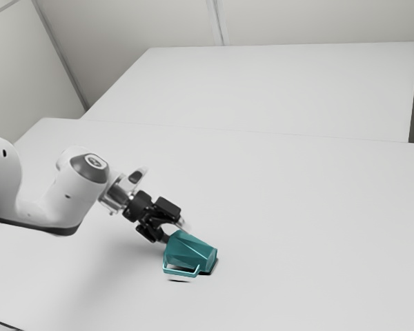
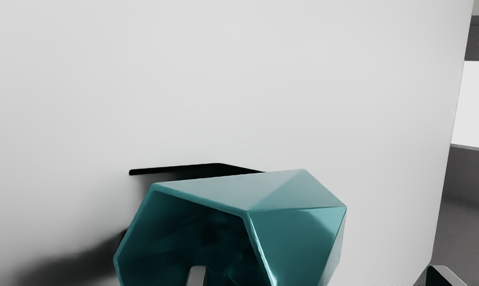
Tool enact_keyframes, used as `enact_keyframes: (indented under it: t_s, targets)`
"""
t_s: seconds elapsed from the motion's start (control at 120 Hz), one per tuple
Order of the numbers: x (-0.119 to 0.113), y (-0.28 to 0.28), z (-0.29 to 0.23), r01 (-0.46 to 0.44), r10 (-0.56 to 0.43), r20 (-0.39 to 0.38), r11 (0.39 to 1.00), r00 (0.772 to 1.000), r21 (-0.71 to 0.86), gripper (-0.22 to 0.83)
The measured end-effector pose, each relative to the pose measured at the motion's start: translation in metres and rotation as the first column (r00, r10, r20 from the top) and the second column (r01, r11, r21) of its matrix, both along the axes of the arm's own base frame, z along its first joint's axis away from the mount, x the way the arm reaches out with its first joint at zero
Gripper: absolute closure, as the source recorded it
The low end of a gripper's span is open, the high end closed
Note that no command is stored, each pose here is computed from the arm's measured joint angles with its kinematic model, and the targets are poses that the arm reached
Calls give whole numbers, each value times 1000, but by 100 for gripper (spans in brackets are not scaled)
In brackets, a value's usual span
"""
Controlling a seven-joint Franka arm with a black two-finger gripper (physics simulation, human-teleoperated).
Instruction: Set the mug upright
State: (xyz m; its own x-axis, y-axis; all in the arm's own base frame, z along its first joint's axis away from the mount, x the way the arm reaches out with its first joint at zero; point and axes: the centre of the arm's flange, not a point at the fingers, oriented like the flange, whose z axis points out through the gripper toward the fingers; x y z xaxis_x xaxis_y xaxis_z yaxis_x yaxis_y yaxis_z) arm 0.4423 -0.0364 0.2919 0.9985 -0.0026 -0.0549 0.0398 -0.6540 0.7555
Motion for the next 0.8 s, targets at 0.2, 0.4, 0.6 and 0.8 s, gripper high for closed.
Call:
enact_keyframes:
  t_s: [0.2,0.4,0.6,0.8]
  targets:
    - [0,1,-1,5,-5,25,1000,1000,-18,42]
    - [3,4,7,30,-29,68,999,997,-17,67]
    - [2,-9,23,84,-81,114,996,990,-19,74]
    - [1,-13,55,117,-110,183,993,977,-28,77]
